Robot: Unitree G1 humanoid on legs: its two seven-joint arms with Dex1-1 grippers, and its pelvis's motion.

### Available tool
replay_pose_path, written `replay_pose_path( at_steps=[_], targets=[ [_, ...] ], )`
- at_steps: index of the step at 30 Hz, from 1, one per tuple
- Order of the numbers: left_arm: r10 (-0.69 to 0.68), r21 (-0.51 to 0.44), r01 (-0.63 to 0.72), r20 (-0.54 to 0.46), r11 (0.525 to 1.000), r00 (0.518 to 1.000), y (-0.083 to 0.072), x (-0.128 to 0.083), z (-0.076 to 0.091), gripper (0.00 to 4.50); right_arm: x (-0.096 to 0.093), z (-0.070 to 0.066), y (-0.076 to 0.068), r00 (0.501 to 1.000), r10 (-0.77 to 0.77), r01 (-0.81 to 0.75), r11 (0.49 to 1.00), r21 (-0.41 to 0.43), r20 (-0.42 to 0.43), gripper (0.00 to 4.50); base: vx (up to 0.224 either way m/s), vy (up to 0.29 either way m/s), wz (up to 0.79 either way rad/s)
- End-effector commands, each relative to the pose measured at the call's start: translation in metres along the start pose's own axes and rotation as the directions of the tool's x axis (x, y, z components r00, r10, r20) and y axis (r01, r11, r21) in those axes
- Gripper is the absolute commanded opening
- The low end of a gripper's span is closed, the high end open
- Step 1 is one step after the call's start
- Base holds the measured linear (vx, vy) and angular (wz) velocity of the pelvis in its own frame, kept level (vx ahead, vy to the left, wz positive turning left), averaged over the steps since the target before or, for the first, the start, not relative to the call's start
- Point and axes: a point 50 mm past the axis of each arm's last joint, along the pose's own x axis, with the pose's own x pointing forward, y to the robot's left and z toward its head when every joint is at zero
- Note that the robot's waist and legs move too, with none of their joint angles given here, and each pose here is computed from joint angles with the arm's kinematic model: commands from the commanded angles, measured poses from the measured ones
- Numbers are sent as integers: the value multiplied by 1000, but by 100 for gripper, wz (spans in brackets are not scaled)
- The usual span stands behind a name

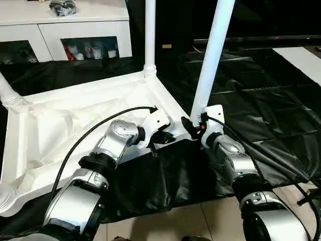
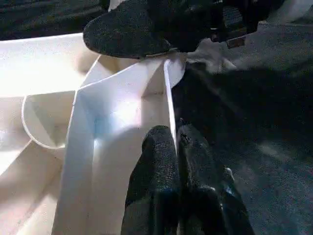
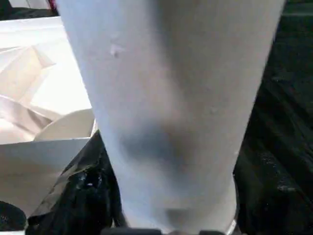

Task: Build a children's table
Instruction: Rotate leg to tighten

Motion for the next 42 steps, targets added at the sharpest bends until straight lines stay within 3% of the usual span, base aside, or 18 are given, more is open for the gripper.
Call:
replay_pose_path(
  at_steps=[1,2,3,5,7,11,15,17,19,22,27,29,30,35,42],
  targets=[
    [-135,109,123,115,986,984,-20,18,32,0,8,-6,26,990,129,-135,986,-93,-62,269,0,0,0],
    [-135,109,123,115,986,984,-20,18,32,0,8,-6,26,990,129,-135,986,-93,-62,325,0,0,0],
    [-136,118,123,107,985,985,-18,14,27,0,7,-4,24,987,150,-154,984,-86,-52,339,0,0,0],
    [-139,130,125,104,984,985,-17,10,25,0,7,-3,23,986,160,-164,983,-79,-46,339,0,0,0],
    [-147,139,132,99,981,984,-14,3,22,0,7,1,24,978,207,-209,974,-84,-40,374,0,0,0],
    [-189,180,170,93,969,977,-9,-12,16,0,6,9,25,953,302,-303,947,-102,-30,403,0,0,0],
    [-243,187,224,86,956,966,-6,-21,14,0,-5,8,18,895,439,-446,885,-134,-83,427,0,0,0],
    [-251,186,232,84,955,964,-6,-22,14,0,-6,8,17,887,452,-461,877,-138,-92,445,0,0,0],
    [-290,195,270,79,943,954,-7,-25,13,0,-16,6,15,833,539,-552,820,-152,-124,445,0,0,0],
    [-370,200,353,54,914,927,-10,-30,9,0,-34,4,12,702,692,-712,692,-119,-169,445,0,0,0],
    [-423,201,410,25,890,906,-10,-34,6,0,-47,1,7,605,760,-793,601,-96,-239,445,0,0,0],
    [-432,205,420,15,884,902,-9,-35,6,0,-49,0,6,579,770,-811,578,-92,-268,445,0,0,0],
    [-432,209,420,12,883,902,-9,-35,6,0,-50,0,6,574,772,-814,574,-88,-274,420,0,0,0],
    [-451,206,441,2,874,893,-9,-36,6,0,-52,-5,2,538,759,-836,538,-113,-366,381,0,0,0],
    [-469,208,463,-24,861,883,-6,-42,4,0,-52,-3,6,498,780,-860,500,-102,-379,327,0,0,0]
  ],
)
